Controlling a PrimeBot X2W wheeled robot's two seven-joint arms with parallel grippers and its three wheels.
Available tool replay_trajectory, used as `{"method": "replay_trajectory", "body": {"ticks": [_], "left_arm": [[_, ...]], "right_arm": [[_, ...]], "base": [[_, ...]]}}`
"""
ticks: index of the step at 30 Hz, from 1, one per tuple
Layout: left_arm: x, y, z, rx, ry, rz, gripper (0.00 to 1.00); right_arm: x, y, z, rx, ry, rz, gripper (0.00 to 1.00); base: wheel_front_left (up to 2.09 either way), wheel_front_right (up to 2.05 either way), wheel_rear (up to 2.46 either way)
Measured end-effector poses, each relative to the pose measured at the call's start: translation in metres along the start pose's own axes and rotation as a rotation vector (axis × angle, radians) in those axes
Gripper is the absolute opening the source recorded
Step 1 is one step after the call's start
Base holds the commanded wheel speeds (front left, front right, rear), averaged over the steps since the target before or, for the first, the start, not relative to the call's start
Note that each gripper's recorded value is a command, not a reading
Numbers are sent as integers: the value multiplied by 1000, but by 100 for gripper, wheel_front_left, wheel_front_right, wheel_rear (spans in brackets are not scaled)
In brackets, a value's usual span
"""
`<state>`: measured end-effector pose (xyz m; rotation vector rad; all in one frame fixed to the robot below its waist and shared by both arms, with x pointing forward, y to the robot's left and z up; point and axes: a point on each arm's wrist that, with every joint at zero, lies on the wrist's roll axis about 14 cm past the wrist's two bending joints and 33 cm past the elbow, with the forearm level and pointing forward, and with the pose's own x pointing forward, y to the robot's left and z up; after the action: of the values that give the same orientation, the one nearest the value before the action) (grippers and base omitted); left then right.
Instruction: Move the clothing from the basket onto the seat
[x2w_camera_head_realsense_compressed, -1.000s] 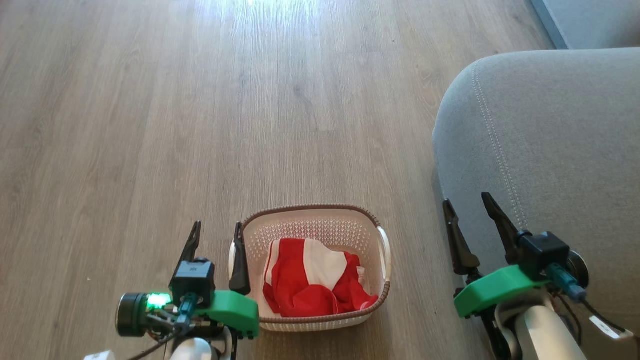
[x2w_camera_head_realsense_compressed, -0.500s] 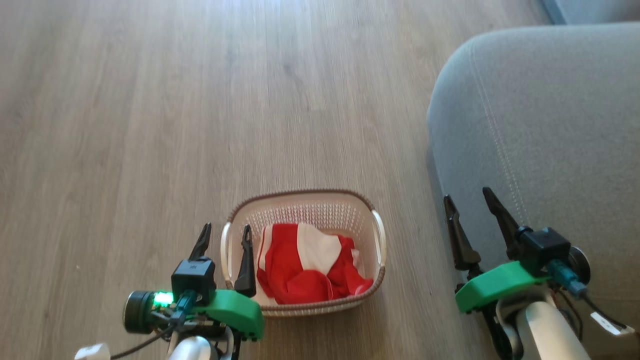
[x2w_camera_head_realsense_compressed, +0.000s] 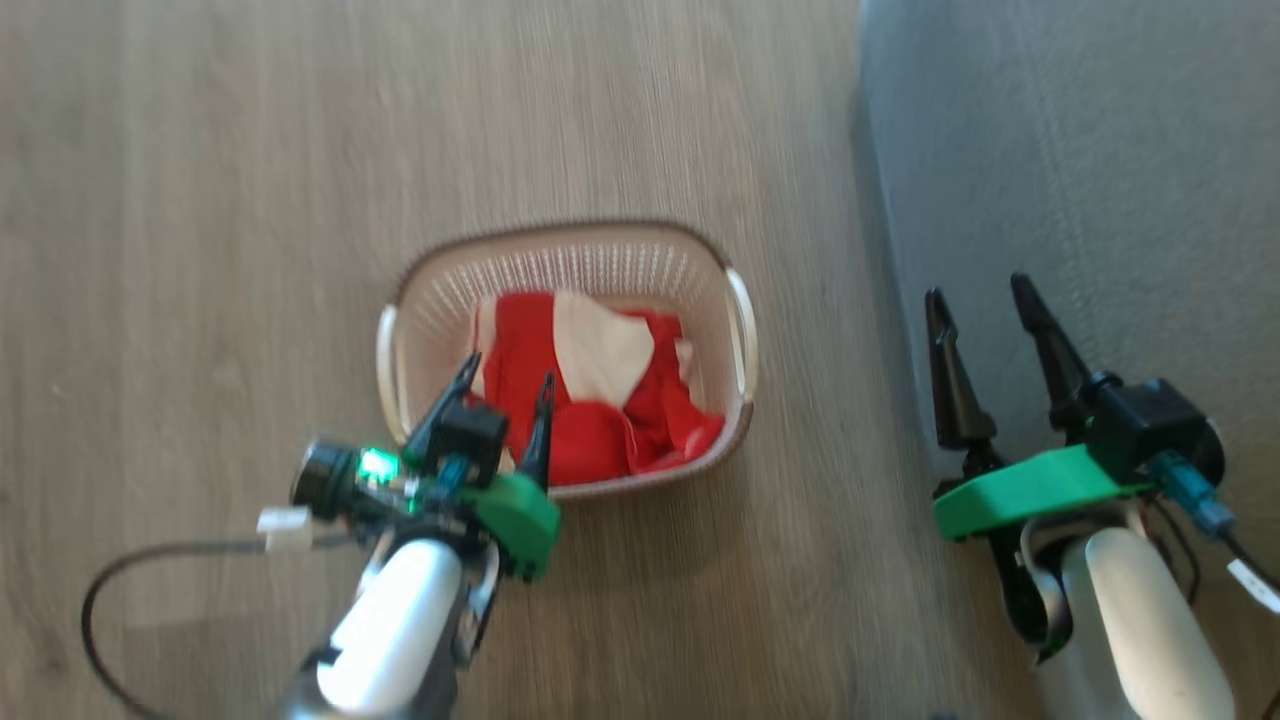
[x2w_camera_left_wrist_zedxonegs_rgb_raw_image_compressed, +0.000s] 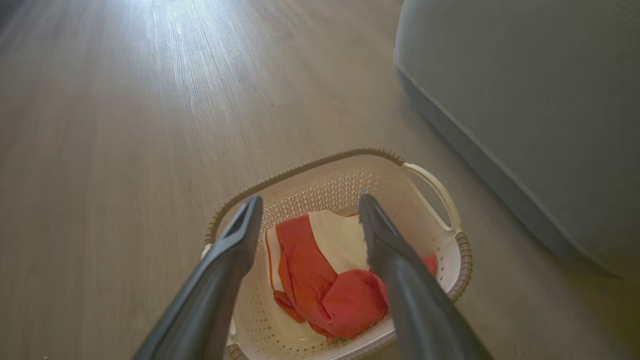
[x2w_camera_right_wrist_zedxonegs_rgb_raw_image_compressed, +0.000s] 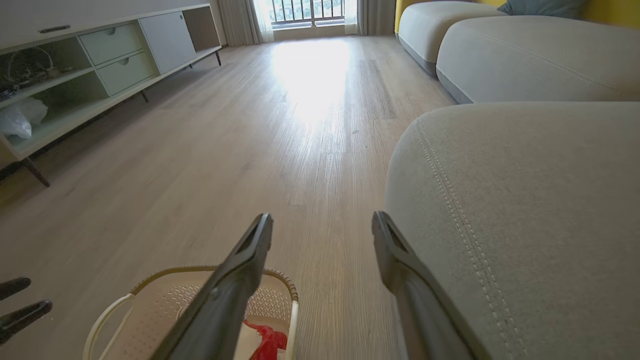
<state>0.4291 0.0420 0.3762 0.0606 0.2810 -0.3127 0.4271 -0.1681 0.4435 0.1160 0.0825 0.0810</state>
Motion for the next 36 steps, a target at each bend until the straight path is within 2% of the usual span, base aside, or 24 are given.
{"method": "replay_trajectory", "body": {"ticks": [8,14,21,29,36], "left_arm": [[66,-11,-72,83,183,-128,100],[85,-18,-151,185,386,-248,100],[114,-21,-203,258,526,-322,100],[136,-40,-244,335,658,-401,100],[141,-34,-267,481,778,-422,100]], "right_arm": [[28,-11,-53,1,109,-14,100],[36,-15,-95,24,195,-17,100],[31,-18,-139,48,297,-25,100],[30,-24,-159,88,339,-47,100],[26,-30,-164,98,356,-65,100]], "base": [[0,0,0],[0,0,0],[0,0,0],[0,0,0],[0,0,0]]}}
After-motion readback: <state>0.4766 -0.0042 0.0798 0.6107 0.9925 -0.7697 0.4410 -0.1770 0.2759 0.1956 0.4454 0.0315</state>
